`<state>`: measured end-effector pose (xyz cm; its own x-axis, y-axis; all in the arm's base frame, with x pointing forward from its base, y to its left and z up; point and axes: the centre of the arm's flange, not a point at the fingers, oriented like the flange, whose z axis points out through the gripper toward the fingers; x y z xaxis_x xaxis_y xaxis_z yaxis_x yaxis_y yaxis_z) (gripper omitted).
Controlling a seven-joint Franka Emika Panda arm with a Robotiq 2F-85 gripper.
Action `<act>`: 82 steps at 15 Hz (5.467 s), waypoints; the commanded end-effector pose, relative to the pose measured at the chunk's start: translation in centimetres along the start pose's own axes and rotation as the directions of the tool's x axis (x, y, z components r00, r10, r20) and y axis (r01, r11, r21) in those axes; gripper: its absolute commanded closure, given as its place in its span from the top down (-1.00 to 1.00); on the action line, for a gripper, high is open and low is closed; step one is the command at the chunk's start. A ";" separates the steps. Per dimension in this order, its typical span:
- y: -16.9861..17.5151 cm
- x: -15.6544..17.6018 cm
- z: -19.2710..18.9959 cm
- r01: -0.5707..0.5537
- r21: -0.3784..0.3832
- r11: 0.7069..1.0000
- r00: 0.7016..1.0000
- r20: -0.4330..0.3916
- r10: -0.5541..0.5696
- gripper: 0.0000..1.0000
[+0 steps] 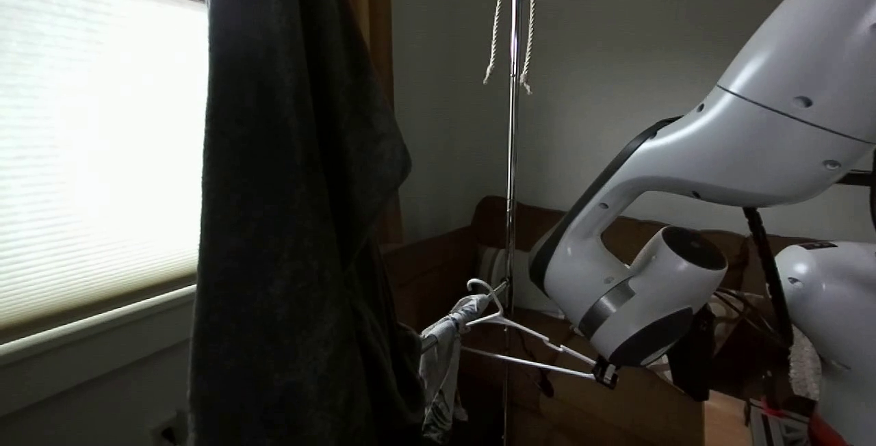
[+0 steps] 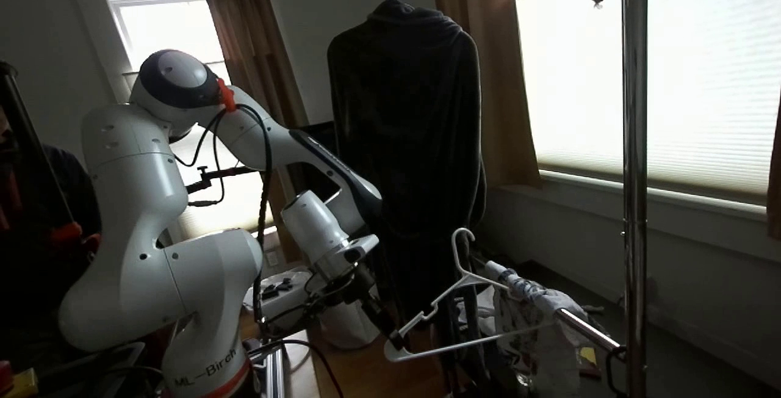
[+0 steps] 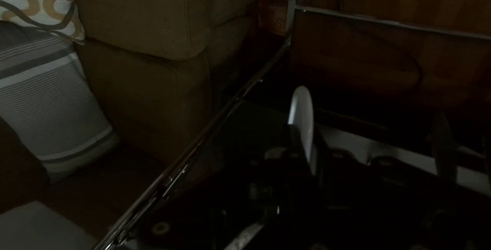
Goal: Move the white clothes hanger from the bottom rail to the top rail
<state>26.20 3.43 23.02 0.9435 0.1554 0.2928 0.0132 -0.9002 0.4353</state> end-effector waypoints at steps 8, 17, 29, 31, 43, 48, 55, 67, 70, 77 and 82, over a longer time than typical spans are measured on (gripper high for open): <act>-0.7 -3.1 -2.7 0.266 -0.064 0.962 0.964 -0.005 -0.267 -0.96; -2.7 -0.5 -1.9 0.372 -0.070 0.925 0.926 -0.034 -0.375 -0.85; -7.0 -9.1 -6.3 0.597 0.311 0.739 0.799 -0.154 -0.581 -0.96; -7.8 -10.0 -7.3 0.562 0.363 0.743 0.815 -0.086 -0.574 -0.96; -10.1 -7.8 -10.7 0.708 0.382 0.594 0.687 -0.180 -0.704 -0.96; -10.0 -12.7 -14.6 0.534 0.304 0.789 0.844 -0.144 -0.516 -0.96; -8.9 -15.0 -18.6 0.236 0.144 0.961 0.972 -0.020 -0.236 -0.96; -12.1 -9.8 -19.5 0.029 0.177 0.984 0.988 -0.157 -0.001 -0.96; -8.6 -8.7 -21.4 -0.123 0.112 0.986 0.957 -0.250 0.148 -0.96; -1.0 -3.6 -24.0 -0.010 0.098 0.995 0.925 -0.376 0.046 -0.96; 1.6 -4.4 -27.4 0.146 0.107 0.983 0.884 -0.461 -0.081 -0.96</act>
<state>16.36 17.05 40.95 0.7335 0.3551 0.5795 0.1191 -0.9066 0.4048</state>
